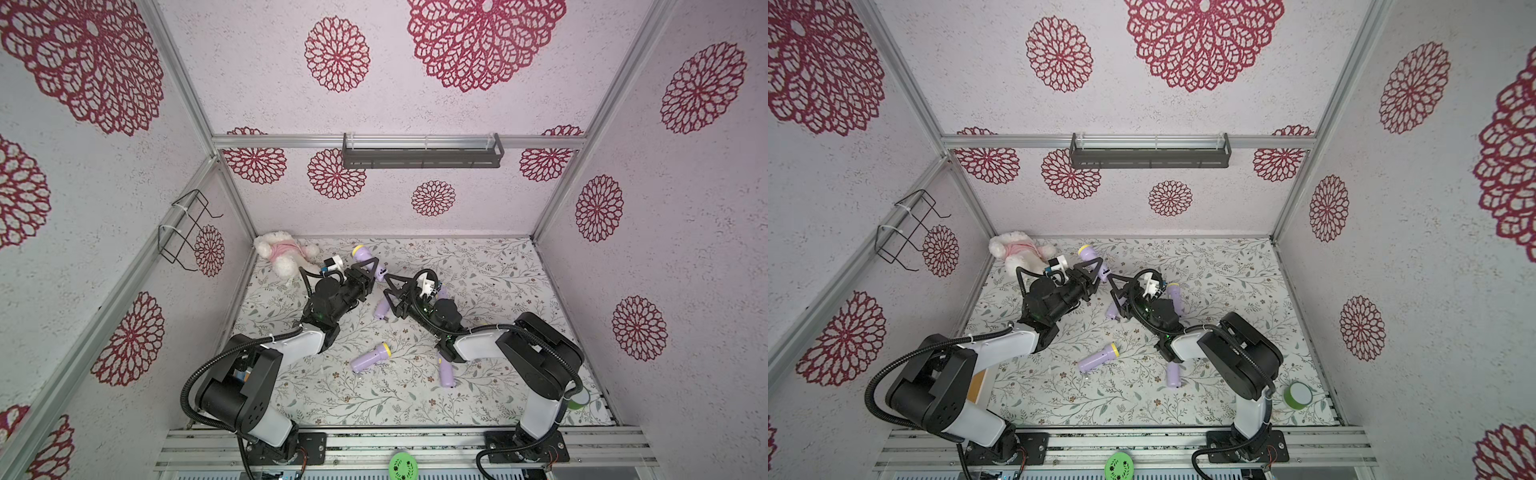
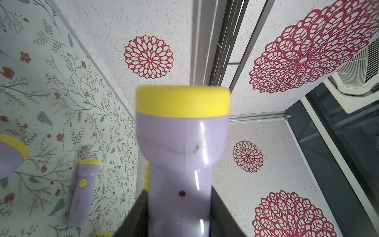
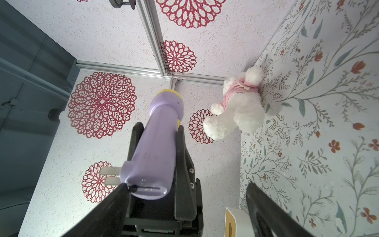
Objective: Close the plug at the bottom of the flashlight
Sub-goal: Close the plug of the flashlight.
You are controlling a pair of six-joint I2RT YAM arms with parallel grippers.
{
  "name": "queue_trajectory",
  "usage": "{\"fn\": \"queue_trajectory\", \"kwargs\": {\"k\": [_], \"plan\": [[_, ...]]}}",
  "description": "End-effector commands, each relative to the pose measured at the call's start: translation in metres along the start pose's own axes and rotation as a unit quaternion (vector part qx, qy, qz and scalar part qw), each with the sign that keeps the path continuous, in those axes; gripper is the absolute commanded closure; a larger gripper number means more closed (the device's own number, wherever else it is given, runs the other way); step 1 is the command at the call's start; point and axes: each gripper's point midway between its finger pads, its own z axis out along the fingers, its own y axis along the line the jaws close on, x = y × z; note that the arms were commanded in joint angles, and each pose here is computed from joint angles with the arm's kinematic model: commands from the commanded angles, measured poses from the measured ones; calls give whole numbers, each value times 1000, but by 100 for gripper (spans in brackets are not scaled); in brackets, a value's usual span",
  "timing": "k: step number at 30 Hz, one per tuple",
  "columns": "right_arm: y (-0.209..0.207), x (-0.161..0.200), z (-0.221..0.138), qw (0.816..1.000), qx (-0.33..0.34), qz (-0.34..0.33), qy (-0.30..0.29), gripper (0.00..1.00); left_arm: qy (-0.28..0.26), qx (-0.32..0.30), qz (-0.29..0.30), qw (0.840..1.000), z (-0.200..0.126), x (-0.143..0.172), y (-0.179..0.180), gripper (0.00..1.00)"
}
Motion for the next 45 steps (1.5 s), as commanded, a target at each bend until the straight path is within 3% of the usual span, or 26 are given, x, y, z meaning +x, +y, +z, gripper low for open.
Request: {"fn": "queue_trajectory", "kwargs": {"k": [1, 18, 31, 45], "plan": [[-40, -2, -7, 997, 75, -2, -12, 11, 26, 100, 6, 995, 0, 15, -60, 100], [-64, -3, -14, 992, 123, -3, -25, 11, 15, 126, 8, 992, -3, 14, -74, 100], [-50, 0, -11, 993, 118, -19, -23, 11, 13, 138, 8, 990, -3, 15, -79, 100], [-67, 2, -8, 990, 135, -18, -23, 11, 19, 150, 8, 989, -3, 22, -87, 100]]}}
